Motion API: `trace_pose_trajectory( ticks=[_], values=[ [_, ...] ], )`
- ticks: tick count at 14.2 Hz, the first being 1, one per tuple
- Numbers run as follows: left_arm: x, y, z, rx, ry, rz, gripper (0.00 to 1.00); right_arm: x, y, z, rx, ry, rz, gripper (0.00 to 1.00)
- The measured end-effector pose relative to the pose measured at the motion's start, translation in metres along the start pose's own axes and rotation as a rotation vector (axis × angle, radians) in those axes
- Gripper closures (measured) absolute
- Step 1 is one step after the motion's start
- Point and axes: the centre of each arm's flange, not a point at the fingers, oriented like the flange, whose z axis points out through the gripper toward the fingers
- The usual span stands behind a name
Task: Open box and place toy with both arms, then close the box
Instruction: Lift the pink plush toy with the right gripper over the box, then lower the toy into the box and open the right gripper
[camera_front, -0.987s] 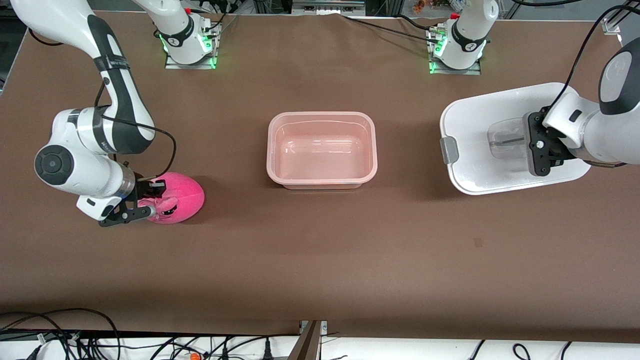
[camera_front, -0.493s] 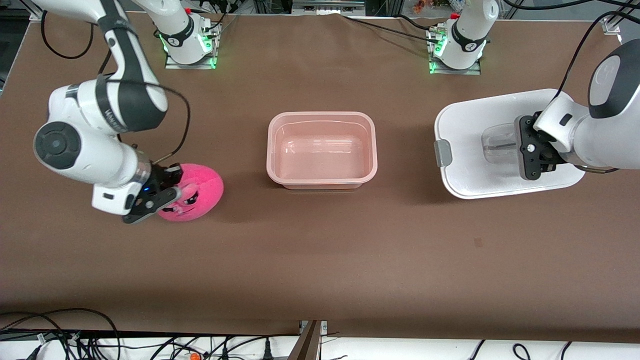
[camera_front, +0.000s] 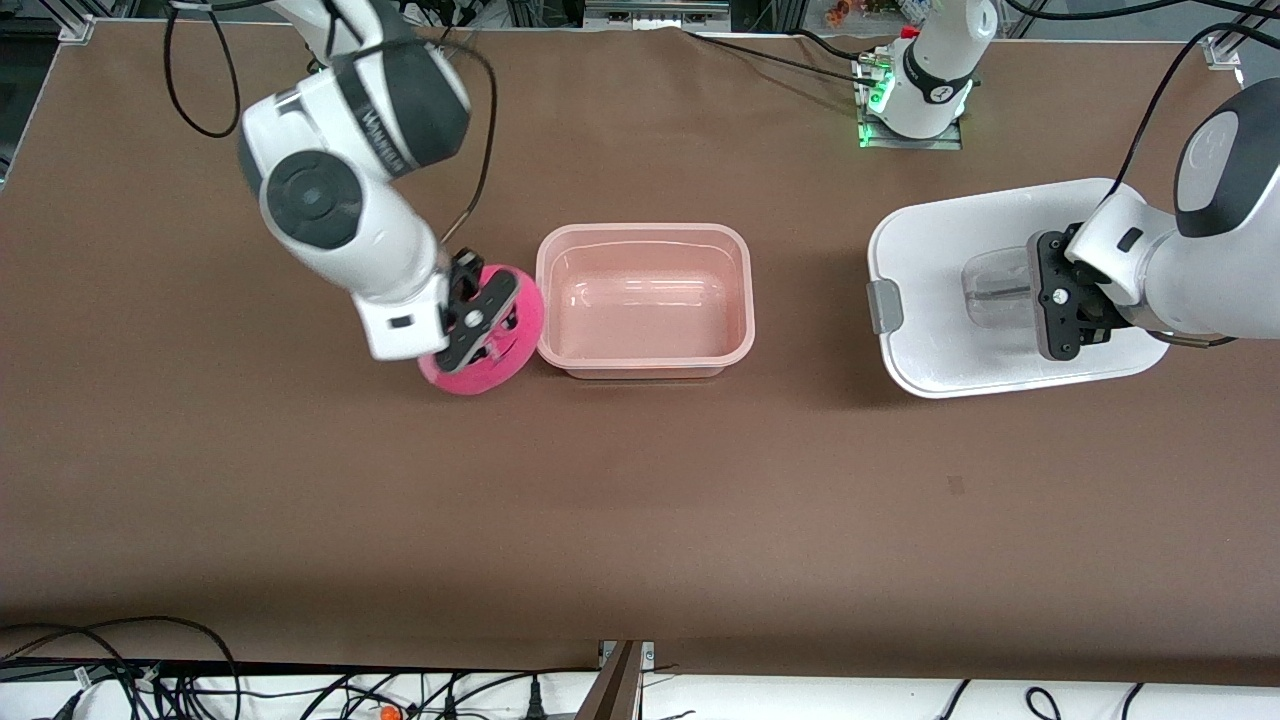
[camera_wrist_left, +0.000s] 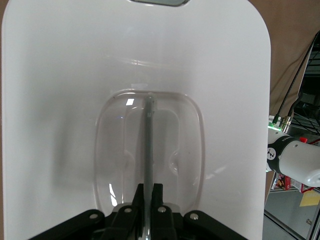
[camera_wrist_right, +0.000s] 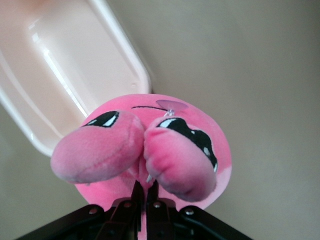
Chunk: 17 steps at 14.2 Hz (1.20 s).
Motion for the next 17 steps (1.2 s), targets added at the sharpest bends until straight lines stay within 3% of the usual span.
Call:
trace_pose_trajectory(
  ticks=[6,11,17],
  values=[
    [0.001,-0.001,0.001,-0.003,-0.001,0.002,0.93,0.053,-0.086,-0.003,-0.154,-0.099,-0.287,0.95],
    [0.001,-0.002,0.003,-0.005,-0.001,0.002,0.93,0.089,-0.132,0.021,-0.162,-0.122,-0.375,0.95],
    [0.001,-0.003,0.003,-0.007,-0.001,0.002,0.93,0.129,-0.191,0.062,-0.16,-0.145,-0.384,0.95]
  ],
)
